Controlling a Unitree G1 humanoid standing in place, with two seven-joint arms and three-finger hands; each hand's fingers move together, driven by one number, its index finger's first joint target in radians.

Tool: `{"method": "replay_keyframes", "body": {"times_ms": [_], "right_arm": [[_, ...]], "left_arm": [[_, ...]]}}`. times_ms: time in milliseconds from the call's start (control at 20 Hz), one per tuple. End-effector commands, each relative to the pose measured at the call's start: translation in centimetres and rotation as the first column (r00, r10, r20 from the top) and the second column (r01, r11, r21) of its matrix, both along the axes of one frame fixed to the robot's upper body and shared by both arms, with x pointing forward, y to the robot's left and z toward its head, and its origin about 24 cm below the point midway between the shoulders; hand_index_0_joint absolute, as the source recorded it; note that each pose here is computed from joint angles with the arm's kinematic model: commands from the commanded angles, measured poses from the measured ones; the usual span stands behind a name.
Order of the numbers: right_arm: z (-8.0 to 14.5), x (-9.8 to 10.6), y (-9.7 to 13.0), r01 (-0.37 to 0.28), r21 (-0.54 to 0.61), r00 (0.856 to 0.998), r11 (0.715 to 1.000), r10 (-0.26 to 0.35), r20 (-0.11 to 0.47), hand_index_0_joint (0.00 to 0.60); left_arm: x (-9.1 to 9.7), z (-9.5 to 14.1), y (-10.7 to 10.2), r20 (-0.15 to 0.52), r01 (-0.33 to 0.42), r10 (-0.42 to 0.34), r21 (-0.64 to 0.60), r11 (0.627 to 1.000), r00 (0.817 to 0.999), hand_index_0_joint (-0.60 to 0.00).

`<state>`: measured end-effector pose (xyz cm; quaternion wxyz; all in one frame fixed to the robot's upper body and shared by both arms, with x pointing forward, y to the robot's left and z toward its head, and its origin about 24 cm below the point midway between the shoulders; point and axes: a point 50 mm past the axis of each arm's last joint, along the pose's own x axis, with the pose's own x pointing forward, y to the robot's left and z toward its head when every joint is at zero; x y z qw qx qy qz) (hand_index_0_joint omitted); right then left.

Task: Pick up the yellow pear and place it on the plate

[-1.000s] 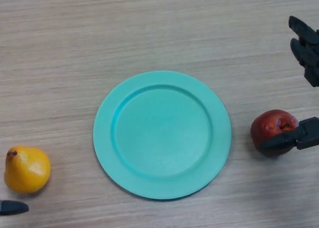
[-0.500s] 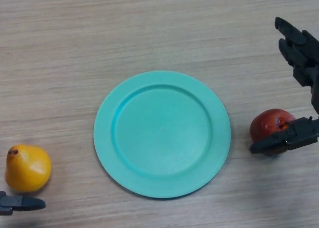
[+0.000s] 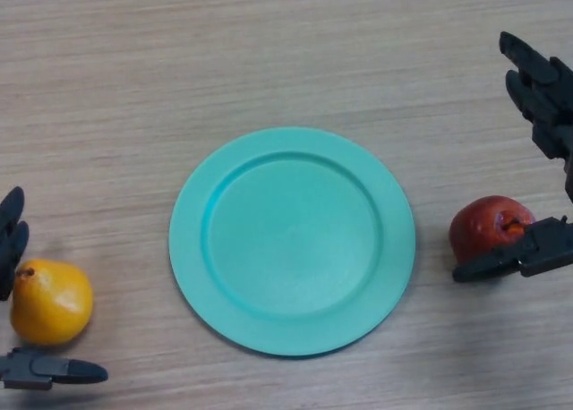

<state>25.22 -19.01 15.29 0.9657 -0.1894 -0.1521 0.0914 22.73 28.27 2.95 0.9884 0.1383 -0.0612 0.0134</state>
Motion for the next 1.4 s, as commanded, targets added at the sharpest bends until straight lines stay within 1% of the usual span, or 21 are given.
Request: {"method": "replay_keyframes", "body": {"times_ms": [50,150,200,300,350,400,450,500,550,600,750,800,850,900,950,1050,1100,1250,1300,1350,1400], "right_arm": [[3.9,-1.4,-1.4,0.064,-0.015,0.968,0.998,-0.058,0.246,0.000],[4.1,-1.7,-1.6,0.077,-0.021,0.964,0.997,-0.069,0.258,0.000],[4.1,-1.9,-1.7,0.079,-0.017,0.963,0.997,-0.071,0.261,0.000],[4.1,-2.1,-1.8,0.078,-0.011,0.964,0.997,-0.073,0.255,0.000],[4.1,-2.2,-1.8,0.068,0.004,0.969,0.998,-0.067,0.240,0.000],[4.1,-2.2,-1.8,0.069,0.005,0.969,0.998,-0.068,0.239,0.000],[4.2,-2.2,-1.8,0.068,0.010,0.969,0.998,-0.068,0.238,0.000],[4.2,-2.3,-1.8,0.068,0.013,0.970,0.998,-0.069,0.235,0.000],[4.1,-2.4,-1.9,0.067,0.019,0.970,0.998,-0.070,0.231,0.000],[4.1,-2.4,-2.0,0.072,0.025,0.971,0.997,-0.075,0.229,0.000],[4.3,-2.6,-2.1,0.074,0.040,0.969,0.996,-0.081,0.233,0.000],[4.3,-2.6,-2.2,0.077,0.042,0.969,0.996,-0.084,0.232,0.000],[4.3,-2.6,-2.2,0.078,0.044,0.969,0.996,-0.086,0.231,0.000],[4.2,-2.6,-2.2,0.086,0.038,0.968,0.996,-0.092,0.235,0.000],[4.1,-2.7,-2.3,0.088,0.039,0.969,0.995,-0.095,0.227,0.000],[4.3,-2.7,-2.3,0.094,0.041,0.968,0.995,-0.101,0.229,0.000],[4.3,-2.7,-2.4,0.098,0.038,0.967,0.994,-0.104,0.233,0.000],[4.4,-2.6,-2.5,0.096,0.039,0.968,0.995,-0.102,0.231,0.000],[4.4,-2.5,-2.5,0.094,0.039,0.967,0.995,-0.101,0.236,0.000],[4.3,-2.4,-2.5,0.093,0.040,0.967,0.995,-0.100,0.235,0.000],[4.2,-2.4,-2.4,0.088,0.040,0.969,0.995,-0.095,0.228,0.000]], "left_arm": [[0.1,4.4,1.9,0.256,-0.045,0.024,0.079,0.996,0.966,0.000],[0.4,4.1,1.8,0.249,-0.039,0.017,0.087,0.995,0.968,0.000],[0.6,4.0,1.9,0.250,-0.053,0.027,0.098,0.994,0.968,0.000],[0.8,4.0,2.0,0.249,-0.068,0.038,0.110,0.992,0.968,0.000],[0.9,3.8,1.9,0.239,-0.071,0.039,0.130,0.989,0.970,0.000],[0.9,3.7,1.9,0.238,-0.072,0.039,0.131,0.989,0.971,-0.099],[0.9,3.7,1.9,0.237,-0.077,0.043,0.136,0.988,0.971,-0.250],[0.9,3.6,1.9,0.237,-0.082,0.046,0.144,0.986,0.971,-0.349],[0.9,3.4,1.8,0.226,-0.080,0.042,0.163,0.983,0.973,-0.499],[0.9,3.1,1.7,0.217,-0.080,0.040,0.176,0.981,0.975,-0.599],[1.1,2.5,1.0,0.191,-0.061,0.021,0.205,0.977,0.981,-0.600],[1.2,2.0,0.6,0.155,-0.038,0.001,0.235,0.971,0.988,-0.600],[1.2,1.9,0.4,0.141,-0.028,-0.008,0.254,0.967,0.990,-0.600],[1.1,1.7,0.3,0.107,-0.006,-0.022,0.262,0.965,0.994,-0.600],[1.0,2.0,0.0,0.095,0.006,-0.032,0.271,0.963,0.995,-0.600],[0.7,2.7,-0.8,0.102,0.033,-0.066,0.290,0.956,0.993,-0.600],[0.3,3.3,-1.2,0.124,0.044,-0.091,0.336,0.941,0.988,-0.600],[-0.2,4.5,-1.7,0.154,0.070,-0.137,0.376,0.924,0.979,-0.600],[-0.4,5.3,-2.3,0.166,0.094,-0.167,0.376,0.922,0.972,-0.600],[-0.5,5.8,-2.6,0.166,0.117,-0.186,0.356,0.927,0.968,-0.600],[-0.5,6.4,-3.1,0.153,0.160,-0.220,0.327,0.931,0.963,-0.600]]}}
